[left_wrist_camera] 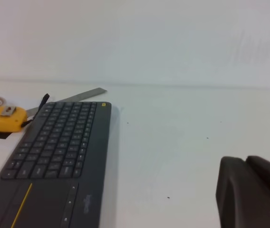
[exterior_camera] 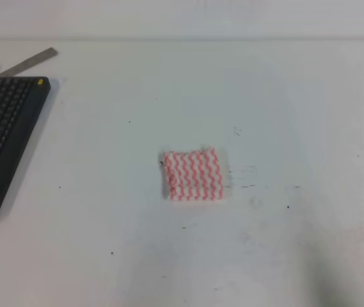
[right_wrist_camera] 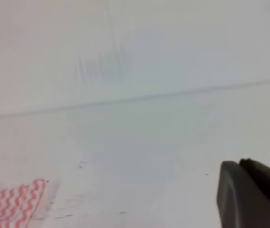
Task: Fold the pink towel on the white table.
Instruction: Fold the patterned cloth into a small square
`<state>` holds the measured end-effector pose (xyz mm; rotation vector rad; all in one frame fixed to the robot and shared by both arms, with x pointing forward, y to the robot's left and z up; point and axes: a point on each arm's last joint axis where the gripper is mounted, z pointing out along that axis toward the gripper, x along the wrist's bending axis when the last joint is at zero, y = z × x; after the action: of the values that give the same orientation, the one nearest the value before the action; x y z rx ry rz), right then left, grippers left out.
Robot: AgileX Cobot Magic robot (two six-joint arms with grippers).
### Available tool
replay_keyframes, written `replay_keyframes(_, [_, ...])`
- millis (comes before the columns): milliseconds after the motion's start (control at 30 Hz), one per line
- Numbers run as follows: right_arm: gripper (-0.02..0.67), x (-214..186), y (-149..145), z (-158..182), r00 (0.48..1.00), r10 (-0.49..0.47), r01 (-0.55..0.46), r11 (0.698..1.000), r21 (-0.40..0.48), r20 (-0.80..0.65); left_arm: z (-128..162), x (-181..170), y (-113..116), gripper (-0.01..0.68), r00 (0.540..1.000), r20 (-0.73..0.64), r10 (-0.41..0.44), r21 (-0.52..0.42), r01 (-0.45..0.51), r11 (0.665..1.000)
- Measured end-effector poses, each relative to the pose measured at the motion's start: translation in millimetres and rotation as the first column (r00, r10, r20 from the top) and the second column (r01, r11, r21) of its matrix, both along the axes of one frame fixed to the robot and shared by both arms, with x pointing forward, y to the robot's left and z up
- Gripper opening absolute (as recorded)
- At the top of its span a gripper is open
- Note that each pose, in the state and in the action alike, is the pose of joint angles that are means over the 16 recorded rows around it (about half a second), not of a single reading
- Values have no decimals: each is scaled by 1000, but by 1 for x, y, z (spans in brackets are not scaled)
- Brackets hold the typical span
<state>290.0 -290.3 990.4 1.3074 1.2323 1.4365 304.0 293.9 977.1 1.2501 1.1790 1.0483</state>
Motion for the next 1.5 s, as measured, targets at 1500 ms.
replay_keyframes(1500, [-19,1,-1,-31,984,-15,-2,995,-96,-180,0,0,2,-1,1000,6,21,21,-22,1000])
